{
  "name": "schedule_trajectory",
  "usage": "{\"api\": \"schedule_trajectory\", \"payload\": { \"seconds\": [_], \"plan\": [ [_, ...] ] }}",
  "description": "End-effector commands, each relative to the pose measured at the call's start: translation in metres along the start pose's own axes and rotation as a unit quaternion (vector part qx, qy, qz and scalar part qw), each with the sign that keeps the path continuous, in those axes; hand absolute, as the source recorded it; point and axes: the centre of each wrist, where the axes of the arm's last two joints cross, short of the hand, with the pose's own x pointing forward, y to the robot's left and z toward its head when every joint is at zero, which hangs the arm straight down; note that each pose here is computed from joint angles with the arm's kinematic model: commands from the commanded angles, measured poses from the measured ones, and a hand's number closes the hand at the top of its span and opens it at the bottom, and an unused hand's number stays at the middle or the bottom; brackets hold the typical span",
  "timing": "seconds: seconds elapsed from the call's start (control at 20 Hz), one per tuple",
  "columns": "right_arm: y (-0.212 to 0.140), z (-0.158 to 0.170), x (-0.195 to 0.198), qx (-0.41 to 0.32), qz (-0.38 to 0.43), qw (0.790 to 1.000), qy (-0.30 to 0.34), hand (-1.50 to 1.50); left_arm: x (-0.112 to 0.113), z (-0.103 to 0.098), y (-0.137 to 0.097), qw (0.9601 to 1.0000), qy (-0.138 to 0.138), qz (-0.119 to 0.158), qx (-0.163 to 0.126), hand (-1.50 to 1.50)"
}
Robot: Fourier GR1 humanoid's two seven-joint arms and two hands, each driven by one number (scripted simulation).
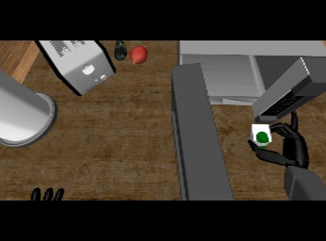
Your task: Pick up the milk, place it into the microwave and close the microwave
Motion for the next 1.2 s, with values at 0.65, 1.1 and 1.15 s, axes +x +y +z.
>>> {"api": "schedule_trajectory", "payload": {
  "seconds": [0.65, 1.1, 1.15],
  "plan": [
    [0.079, -0.005, 0.007, 0.023, -0.054, 0.993, -0.100, 1.50, -0.004, 0.005, 0.005, 0.9999, 0.011, -0.001, 0.005, -1.50],
    [0.051, -0.004, 0.018, 0.044, -0.036, 0.993, -0.099, 1.50, 0.001, 0.016, -0.008, 0.9999, 0.014, 0.007, -0.007, -1.50],
    [0.040, -0.001, 0.017, 0.055, -0.028, 0.994, -0.093, 1.50, 0.013, 0.017, -0.015, 0.9997, 0.015, 0.018, -0.003, -1.50]
  ]
}}
